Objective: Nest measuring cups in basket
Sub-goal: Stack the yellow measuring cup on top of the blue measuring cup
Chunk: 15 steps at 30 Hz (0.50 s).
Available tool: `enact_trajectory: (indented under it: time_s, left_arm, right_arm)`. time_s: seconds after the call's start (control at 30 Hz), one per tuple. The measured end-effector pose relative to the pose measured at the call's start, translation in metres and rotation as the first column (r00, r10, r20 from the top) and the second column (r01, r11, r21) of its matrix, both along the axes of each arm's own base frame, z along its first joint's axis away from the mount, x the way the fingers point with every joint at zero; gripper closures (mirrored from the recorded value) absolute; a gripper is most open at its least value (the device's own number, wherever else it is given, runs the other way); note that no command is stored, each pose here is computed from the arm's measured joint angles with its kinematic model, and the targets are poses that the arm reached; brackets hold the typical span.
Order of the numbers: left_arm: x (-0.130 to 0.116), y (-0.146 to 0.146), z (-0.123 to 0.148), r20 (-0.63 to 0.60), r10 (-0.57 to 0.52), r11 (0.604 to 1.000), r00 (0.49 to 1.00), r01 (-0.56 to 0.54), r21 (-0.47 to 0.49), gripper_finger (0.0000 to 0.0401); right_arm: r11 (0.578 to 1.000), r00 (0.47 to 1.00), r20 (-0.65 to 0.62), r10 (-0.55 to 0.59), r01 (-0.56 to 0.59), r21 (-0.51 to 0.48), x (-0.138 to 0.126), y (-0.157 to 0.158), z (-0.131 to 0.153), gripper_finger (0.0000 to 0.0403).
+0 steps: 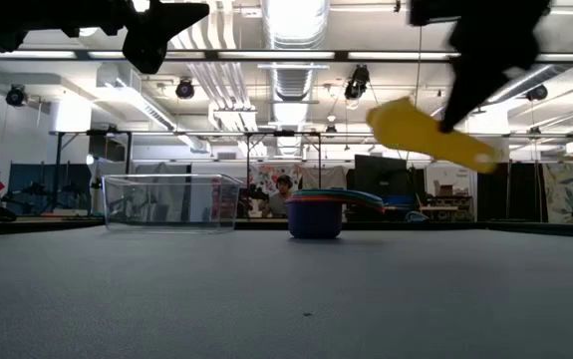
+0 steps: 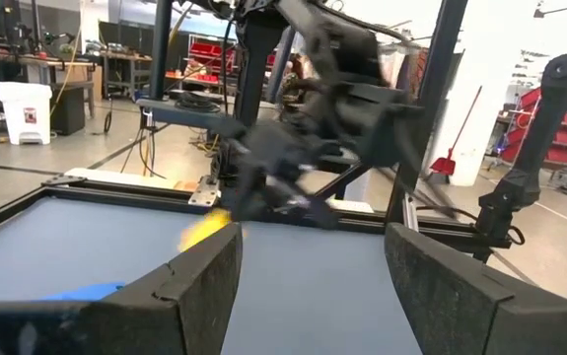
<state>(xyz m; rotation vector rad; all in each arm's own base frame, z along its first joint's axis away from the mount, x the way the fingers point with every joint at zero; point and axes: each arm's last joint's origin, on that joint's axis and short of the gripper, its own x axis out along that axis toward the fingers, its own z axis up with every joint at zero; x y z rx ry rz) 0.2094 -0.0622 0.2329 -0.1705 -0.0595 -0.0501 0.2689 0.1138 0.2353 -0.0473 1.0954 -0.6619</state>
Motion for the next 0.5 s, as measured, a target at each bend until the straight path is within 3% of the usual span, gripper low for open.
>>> enact_trajectory:
  time_s: [0.13, 0.5]
  left_arm:
    - [0.0, 0.0, 0.0, 0.001, 0.0, 1.0, 1.0, 0.0, 0.0, 0.0168]
    - [0.0, 0.0, 0.0, 0.003, 0.001, 1.0, 1.0, -0.001, 0.01, 0.0168]
  right_arm:
    - [0.993, 1.0, 0.009, -0.028, 0.029, -0.112, 0.018, -0.036, 0.005, 0.0395]
    - [0.987, 0.999, 0.052, 0.008, 0.0, -0.158, 0.05, -0.096, 0.01, 0.0395]
